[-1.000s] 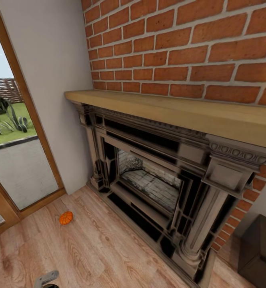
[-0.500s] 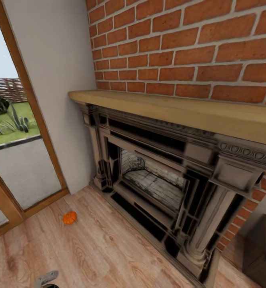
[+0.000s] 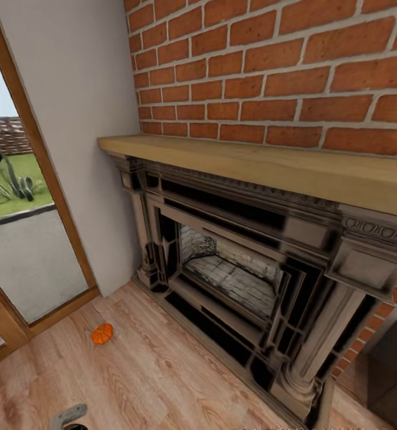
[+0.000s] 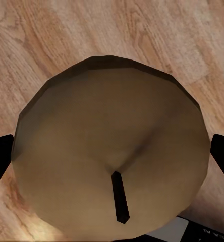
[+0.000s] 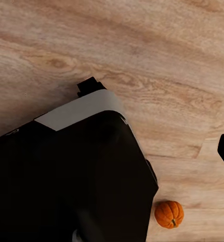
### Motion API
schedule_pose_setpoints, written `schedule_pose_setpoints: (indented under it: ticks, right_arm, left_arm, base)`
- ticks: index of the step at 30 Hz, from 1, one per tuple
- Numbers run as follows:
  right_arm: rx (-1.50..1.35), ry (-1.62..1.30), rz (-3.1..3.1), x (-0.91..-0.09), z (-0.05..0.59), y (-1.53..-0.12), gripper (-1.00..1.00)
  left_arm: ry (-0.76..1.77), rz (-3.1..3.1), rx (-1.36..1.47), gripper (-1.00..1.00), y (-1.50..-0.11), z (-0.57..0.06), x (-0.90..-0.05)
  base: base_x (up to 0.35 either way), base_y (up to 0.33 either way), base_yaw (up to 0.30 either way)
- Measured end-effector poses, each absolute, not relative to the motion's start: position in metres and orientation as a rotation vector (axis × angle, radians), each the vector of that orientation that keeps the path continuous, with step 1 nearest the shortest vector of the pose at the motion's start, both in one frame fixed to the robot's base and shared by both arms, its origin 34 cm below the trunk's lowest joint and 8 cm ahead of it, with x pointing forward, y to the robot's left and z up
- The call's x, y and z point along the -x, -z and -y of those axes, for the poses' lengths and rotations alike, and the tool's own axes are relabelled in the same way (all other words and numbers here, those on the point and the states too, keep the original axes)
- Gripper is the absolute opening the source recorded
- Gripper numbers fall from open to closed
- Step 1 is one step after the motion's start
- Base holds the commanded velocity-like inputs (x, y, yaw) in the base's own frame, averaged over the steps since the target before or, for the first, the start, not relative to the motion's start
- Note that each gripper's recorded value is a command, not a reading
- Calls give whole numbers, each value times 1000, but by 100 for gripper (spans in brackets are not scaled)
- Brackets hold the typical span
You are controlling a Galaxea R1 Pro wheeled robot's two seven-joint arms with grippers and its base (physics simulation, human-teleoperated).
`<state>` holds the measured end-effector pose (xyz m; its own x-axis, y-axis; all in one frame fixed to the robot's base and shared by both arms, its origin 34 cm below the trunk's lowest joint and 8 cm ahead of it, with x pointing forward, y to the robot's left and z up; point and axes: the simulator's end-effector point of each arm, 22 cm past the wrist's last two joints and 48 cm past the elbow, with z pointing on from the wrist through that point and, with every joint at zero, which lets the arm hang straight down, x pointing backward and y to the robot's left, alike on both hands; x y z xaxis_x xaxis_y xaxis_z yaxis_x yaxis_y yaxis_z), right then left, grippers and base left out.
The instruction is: Place each of the two pumpkins and all three candles from the living room inside a cabinet in the living room (use any cabinet), then make sure every cabinet is closed, and position the cauldron so it is next to a table in the living room.
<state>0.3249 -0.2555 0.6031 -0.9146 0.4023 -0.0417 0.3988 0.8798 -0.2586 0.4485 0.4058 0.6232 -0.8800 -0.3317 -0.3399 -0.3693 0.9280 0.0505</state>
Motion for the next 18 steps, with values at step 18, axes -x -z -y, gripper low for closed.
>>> schedule_pose_setpoints:
  ticks: [18]
  right_arm:
    - [647,-330,3057,-330,245,-600,100]
  left_arm:
    - [-162,-2755,516,-100,-624,-406,-449]
  base:
    - [-58,75,-229]
